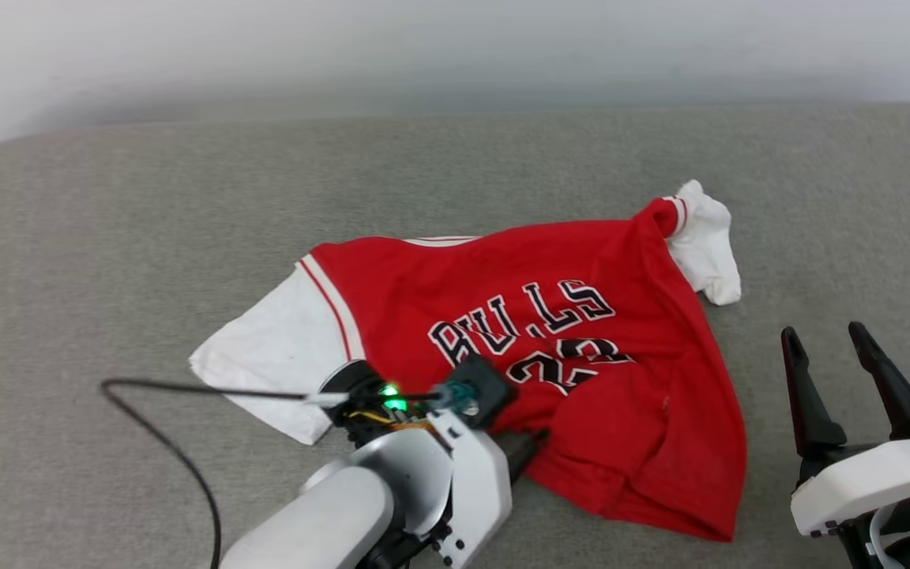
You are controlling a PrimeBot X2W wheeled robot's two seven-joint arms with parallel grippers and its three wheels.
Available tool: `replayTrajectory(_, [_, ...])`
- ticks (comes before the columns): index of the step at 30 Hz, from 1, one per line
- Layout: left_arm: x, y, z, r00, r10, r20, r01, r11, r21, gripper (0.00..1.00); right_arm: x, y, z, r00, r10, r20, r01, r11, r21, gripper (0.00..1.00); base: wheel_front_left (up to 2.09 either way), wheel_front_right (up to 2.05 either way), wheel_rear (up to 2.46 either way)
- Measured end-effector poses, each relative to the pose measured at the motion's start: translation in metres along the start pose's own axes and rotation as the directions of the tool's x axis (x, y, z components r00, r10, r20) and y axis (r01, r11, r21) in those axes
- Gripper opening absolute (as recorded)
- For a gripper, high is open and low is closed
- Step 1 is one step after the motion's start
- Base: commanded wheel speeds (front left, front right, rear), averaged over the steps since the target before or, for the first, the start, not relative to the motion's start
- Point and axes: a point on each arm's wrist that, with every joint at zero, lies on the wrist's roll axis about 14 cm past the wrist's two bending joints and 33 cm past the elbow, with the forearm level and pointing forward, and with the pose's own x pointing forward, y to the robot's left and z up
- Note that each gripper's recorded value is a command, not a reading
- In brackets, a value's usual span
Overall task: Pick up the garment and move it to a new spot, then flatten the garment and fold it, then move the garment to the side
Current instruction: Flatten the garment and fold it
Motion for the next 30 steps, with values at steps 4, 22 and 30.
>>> replayTrajectory(4, [0.021,-0.007,-0.003,0.993,-0.061,-0.099,0.065,0.997,0.041,1.0,-0.001,-0.009,-0.007,0.999,-0.029,-0.014,0.029,1.0,-0.012,1.0,0.0,0.0,0.0])
replayTrajectory(22, [0.043,-0.024,-0.043,0.953,-0.183,-0.241,0.204,0.977,0.064,0.0,0.004,-0.017,-0.031,0.996,-0.065,-0.064,0.066,0.998,0.003,1.0,0.0,0.0,0.0])
replayTrajectory(30, [0.014,-0.019,0.007,0.992,-0.12,-0.045,0.125,0.983,0.133,0.0,0.0,-0.007,-0.019,0.999,-0.034,-0.033,0.035,0.999,0.004,1.0,0.0,0.0,0.0])
